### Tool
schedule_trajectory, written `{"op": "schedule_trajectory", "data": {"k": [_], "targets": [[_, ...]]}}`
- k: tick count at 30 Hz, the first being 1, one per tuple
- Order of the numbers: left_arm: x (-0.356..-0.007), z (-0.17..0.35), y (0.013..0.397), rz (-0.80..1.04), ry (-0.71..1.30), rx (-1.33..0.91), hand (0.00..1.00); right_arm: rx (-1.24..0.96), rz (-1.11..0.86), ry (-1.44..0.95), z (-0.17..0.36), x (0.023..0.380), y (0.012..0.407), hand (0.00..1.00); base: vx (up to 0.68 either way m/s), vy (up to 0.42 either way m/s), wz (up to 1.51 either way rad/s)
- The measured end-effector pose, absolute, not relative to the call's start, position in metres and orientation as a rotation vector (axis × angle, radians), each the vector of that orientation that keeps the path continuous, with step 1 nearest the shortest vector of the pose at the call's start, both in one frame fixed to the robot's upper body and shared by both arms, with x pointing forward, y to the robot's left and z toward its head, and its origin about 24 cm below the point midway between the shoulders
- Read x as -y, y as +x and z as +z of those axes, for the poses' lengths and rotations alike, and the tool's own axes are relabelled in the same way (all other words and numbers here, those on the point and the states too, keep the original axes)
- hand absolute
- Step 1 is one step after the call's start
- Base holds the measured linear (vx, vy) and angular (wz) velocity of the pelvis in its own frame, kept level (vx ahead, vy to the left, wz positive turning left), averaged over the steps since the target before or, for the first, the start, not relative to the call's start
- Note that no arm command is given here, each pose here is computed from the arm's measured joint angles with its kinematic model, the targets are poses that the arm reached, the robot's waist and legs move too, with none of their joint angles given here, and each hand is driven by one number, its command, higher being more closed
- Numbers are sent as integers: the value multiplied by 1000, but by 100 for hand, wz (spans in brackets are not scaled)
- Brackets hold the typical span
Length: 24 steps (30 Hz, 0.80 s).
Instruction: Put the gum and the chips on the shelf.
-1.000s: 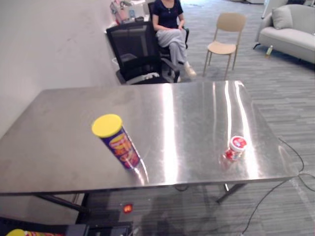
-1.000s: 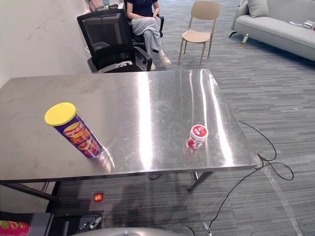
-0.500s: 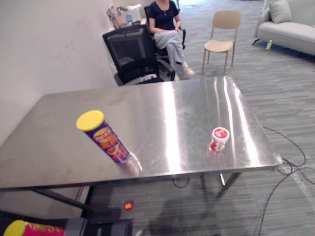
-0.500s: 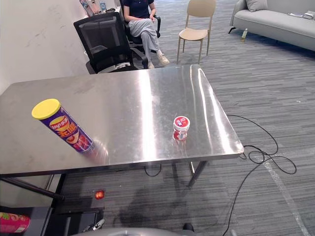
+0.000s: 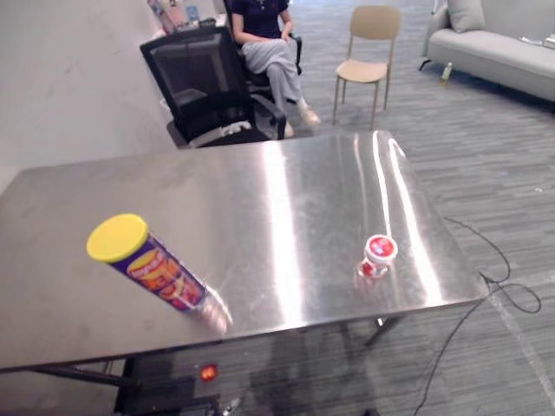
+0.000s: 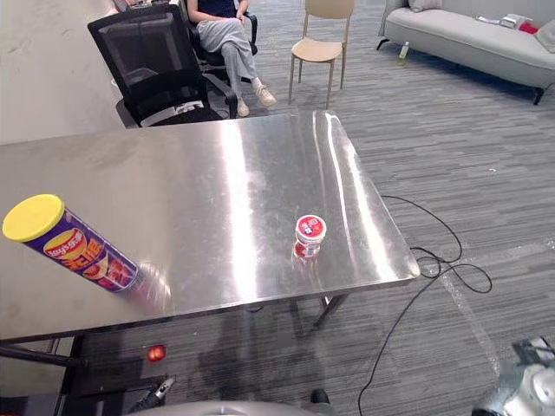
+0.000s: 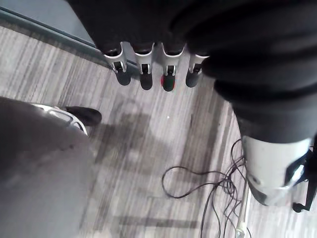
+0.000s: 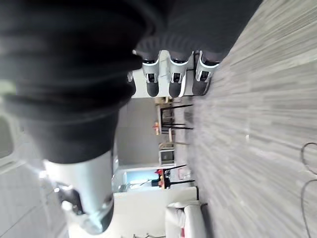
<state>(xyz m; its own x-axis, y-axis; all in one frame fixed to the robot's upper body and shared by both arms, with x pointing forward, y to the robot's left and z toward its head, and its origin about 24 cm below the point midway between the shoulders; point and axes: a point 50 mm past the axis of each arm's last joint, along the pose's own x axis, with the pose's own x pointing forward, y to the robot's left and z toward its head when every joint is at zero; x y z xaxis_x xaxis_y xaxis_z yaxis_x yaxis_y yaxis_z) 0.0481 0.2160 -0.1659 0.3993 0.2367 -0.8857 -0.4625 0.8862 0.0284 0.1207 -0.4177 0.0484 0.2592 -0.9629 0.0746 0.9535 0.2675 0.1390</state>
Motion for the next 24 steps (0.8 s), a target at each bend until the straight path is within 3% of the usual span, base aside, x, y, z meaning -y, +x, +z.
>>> {"op": "schedule_trajectory", "data": {"k": [2,8,17,24], "targets": [[-216,-166,48,447,-235,-1074,0,182,-1229,27,57,408,135,0,0,0,0],[-218,-165,46,430,-218,-1078,0,290,-754,-211,94,337,180,0,-50,-17,-6],[-217,-165,40,389,-201,-1090,0,225,-290,-355,93,297,185,0,-35,-36,3],[-216,-165,39,354,-184,-1099,0,191,-102,-342,81,270,190,0,-9,-6,14]]}}
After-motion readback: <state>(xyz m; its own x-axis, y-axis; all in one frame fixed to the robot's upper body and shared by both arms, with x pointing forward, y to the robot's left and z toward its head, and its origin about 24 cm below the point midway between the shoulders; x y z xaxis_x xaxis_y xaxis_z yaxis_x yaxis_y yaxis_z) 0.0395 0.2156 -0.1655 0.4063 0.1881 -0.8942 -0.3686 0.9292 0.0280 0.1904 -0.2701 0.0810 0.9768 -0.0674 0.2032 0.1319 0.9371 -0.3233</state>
